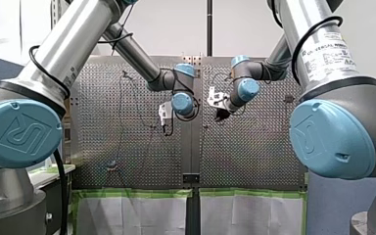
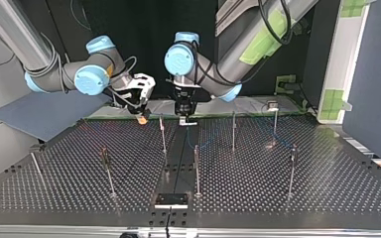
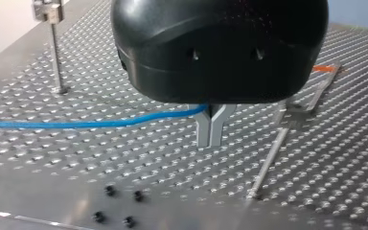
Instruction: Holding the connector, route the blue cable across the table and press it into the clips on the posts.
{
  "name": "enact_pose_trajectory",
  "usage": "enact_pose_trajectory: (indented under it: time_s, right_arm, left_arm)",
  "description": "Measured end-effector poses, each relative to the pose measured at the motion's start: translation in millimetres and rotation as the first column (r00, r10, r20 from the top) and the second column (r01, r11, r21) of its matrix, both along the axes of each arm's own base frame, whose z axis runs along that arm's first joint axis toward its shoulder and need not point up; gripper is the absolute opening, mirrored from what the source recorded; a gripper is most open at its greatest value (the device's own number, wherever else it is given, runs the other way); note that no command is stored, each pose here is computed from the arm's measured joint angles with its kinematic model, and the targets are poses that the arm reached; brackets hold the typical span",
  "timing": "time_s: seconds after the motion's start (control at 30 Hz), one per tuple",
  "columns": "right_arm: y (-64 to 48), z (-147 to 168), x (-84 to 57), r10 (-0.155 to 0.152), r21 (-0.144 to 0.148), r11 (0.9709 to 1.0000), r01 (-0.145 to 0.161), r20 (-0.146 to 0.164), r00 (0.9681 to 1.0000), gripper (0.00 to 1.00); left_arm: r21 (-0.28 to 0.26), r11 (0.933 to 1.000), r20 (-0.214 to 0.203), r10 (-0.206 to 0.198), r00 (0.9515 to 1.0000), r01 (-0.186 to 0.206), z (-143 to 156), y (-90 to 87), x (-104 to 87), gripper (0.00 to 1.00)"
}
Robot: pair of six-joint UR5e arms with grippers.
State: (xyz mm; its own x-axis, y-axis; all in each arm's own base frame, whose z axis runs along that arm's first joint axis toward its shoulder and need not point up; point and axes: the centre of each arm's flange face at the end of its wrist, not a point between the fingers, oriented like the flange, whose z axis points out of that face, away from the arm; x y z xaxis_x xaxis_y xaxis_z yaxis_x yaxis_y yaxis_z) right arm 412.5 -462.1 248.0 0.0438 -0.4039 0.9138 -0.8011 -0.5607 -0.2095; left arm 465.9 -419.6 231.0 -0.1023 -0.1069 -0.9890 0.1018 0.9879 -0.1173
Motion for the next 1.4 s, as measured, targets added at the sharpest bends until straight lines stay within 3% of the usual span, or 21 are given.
enact_pose_trajectory:
  time_s: [0.27,0.53,1.07,1.4]
  right_arm:
    - [4.2,-12.1,-4.2,-0.003,0.001,1.0000,0.003,-0.002,1.0000,0.00]
    - [4.6,-16.7,-4.2,-0.008,-0.010,0.9999,0.008,0.004,1.0000,0.00]
    - [6.9,-29.0,-10.4,-0.038,-0.013,0.9992,0.038,-0.010,0.9992,0.00]
    - [-6.3,-46.6,-16.0,-0.060,-0.026,0.9979,0.060,0.005,0.9982,0.00]
  left_arm:
    - [0.039,0.9978,-0.056,-0.050,0.9972,0.053,-30.5,2.8,-16.6,0.00]
    - [0.064,0.9929,-0.129,-0.091,0.9874,0.100,-89.6,10.3,-27.1,0.00]
    - [-0.011,0.9937,-0.085,-0.112,0.9900,0.112,-76.6,2.0,-3.9,0.00]
    - [-0.042,0.9892,-0.082,-0.144,0.9862,0.140,-86.2,1.2,16.0,0.00]
